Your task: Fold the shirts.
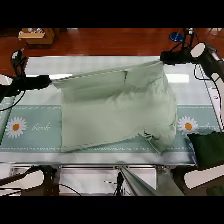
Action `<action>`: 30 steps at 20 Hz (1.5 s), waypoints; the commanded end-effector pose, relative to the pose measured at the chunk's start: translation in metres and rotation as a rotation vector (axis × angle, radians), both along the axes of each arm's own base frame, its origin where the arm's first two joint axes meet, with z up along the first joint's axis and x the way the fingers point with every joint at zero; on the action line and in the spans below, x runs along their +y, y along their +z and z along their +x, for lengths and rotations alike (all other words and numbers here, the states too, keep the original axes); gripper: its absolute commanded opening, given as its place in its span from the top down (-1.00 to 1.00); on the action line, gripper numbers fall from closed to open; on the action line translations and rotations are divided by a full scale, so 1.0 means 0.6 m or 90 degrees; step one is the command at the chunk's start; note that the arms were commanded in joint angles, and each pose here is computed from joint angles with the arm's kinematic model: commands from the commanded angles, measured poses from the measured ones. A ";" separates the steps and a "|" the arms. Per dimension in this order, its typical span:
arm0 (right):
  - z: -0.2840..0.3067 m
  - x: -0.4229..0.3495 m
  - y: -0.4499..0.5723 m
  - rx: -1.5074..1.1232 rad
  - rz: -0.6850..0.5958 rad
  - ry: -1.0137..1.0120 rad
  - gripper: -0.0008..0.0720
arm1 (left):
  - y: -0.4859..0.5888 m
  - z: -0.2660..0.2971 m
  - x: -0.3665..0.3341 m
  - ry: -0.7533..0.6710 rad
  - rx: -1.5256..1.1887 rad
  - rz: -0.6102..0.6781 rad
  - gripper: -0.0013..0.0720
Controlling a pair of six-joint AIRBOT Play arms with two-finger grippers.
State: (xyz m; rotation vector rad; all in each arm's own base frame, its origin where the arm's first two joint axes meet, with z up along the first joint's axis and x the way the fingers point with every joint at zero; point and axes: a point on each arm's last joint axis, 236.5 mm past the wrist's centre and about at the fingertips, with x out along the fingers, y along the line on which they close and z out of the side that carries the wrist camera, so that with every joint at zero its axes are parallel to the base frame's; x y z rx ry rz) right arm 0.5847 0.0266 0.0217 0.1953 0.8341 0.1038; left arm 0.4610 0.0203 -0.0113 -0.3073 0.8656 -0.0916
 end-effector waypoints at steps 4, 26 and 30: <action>-0.020 -0.016 -0.026 0.047 -0.039 0.005 0.93 | -0.033 0.005 0.003 -0.003 0.016 0.016 0.90; -0.314 -0.064 -0.047 0.479 -0.119 0.153 -0.19 | -0.020 -0.186 -0.064 -0.131 0.349 -0.105 -0.10; -0.362 -0.112 0.020 0.454 -0.056 0.083 -0.20 | 0.002 -0.303 -0.053 -0.147 0.422 -0.150 -0.10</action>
